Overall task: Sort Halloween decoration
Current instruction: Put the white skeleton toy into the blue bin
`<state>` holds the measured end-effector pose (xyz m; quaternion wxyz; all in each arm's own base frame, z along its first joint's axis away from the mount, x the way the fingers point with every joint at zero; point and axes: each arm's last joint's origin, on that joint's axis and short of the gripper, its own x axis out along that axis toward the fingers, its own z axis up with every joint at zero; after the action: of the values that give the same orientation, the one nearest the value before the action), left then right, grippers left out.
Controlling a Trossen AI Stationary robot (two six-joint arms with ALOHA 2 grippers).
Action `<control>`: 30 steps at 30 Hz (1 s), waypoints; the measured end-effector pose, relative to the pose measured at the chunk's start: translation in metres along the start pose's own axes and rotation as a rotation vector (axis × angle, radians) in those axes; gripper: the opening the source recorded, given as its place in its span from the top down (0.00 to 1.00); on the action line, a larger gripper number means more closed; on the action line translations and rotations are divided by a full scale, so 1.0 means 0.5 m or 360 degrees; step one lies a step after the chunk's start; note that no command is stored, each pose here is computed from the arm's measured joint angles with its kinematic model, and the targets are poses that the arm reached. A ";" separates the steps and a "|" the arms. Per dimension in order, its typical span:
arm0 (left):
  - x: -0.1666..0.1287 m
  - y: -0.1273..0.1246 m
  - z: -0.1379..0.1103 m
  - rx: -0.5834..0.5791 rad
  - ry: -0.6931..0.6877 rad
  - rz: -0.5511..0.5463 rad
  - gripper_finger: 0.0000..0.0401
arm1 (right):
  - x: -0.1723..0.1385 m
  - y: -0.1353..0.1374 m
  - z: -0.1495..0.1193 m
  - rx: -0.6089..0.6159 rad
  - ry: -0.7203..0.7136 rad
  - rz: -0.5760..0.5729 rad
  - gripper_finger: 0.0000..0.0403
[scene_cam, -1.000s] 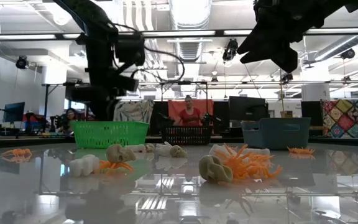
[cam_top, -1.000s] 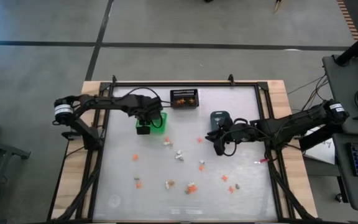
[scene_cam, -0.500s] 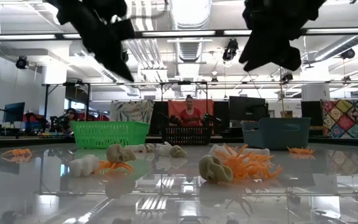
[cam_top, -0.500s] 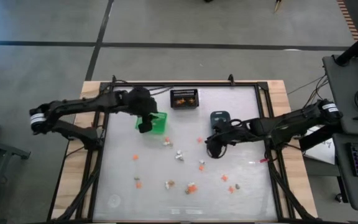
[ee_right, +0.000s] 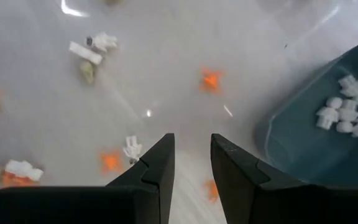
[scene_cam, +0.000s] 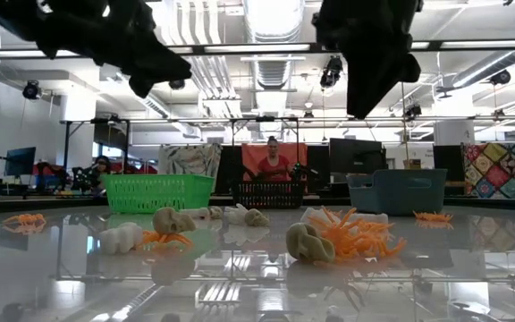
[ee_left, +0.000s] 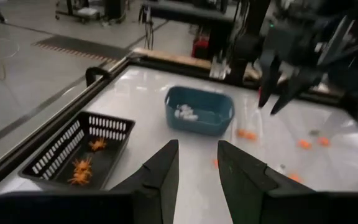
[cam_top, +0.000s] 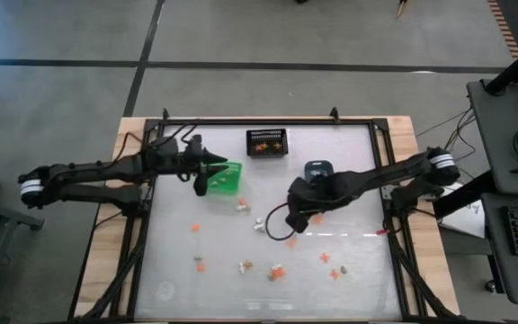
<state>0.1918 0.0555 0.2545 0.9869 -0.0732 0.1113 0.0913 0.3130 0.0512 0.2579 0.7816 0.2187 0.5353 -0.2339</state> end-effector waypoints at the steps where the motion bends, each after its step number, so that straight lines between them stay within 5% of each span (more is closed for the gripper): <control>1: -0.003 -0.001 -0.002 -0.0015 -0.0026 -0.0005 0.77 | 0.003 0.005 0.003 -0.0008 0.0029 -0.0012 0.77; 20: -0.014 -0.002 -0.013 -0.0051 -0.0073 -0.0012 0.77 | 0.097 0.104 -0.028 -0.0236 0.0343 -0.0042 0.77; 30: -0.011 -0.002 -0.015 -0.0052 -0.0059 -0.0010 0.77 | 0.142 0.139 -0.059 -0.0306 0.0370 -0.0051 0.67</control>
<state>0.1853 0.0525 0.2484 0.9877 -0.0880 0.0913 0.0915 0.3558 0.1145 0.1878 0.7278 0.1599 0.6457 -0.1670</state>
